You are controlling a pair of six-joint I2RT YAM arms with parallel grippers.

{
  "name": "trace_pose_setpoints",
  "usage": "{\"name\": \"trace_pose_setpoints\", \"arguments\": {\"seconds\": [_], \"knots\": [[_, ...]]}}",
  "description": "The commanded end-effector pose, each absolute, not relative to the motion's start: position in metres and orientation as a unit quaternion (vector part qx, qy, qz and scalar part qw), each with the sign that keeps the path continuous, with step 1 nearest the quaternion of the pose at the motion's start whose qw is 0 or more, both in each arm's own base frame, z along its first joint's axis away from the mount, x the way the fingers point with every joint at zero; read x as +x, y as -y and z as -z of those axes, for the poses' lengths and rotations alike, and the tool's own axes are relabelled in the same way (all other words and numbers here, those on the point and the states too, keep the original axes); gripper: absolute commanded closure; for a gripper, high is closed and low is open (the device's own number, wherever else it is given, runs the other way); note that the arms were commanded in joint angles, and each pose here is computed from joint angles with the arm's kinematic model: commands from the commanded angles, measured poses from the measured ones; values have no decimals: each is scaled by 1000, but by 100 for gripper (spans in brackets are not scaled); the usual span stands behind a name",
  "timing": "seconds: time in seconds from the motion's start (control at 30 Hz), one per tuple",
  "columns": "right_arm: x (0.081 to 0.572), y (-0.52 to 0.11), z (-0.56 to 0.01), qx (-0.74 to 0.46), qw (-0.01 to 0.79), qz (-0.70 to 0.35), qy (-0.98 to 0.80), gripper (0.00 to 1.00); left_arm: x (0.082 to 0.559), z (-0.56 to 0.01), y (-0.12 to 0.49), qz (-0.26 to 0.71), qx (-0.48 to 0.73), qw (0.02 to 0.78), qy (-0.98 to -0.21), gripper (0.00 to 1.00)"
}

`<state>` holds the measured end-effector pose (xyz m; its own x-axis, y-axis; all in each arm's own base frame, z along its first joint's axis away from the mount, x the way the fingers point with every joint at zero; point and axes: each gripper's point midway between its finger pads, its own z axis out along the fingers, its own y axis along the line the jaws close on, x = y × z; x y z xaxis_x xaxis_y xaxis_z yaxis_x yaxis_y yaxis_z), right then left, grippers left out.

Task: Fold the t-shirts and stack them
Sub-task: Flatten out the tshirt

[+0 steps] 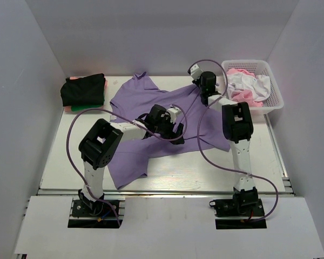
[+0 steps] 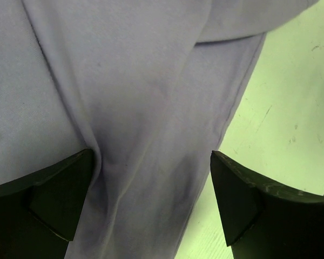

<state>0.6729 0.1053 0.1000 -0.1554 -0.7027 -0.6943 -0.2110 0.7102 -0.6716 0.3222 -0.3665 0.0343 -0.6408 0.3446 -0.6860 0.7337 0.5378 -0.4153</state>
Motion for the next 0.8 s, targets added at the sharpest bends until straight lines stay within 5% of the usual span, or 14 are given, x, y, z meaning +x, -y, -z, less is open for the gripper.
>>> {"name": "trace_pose_setpoints", "arguments": {"seconds": [0.0,0.07,0.1,0.2,0.53,0.77], "knots": [[698,-106,-111,-295,629,229,-681,82,248,31,332,330,312,106,-885,1],[710,-112,-119,-285,649,213,-672,60,248,31,332,330,312,106,-885,1],[712,-111,-118,-278,653,210,-672,37,248,31,332,330,312,106,-885,1],[712,-112,-138,-273,658,202,-672,10,253,25,332,324,316,122,-884,1],[651,-115,-214,-226,608,141,-748,10,315,-48,347,298,308,260,-865,0],[524,-115,-149,-66,462,-16,-884,10,387,-119,311,173,206,397,-877,0]]}}
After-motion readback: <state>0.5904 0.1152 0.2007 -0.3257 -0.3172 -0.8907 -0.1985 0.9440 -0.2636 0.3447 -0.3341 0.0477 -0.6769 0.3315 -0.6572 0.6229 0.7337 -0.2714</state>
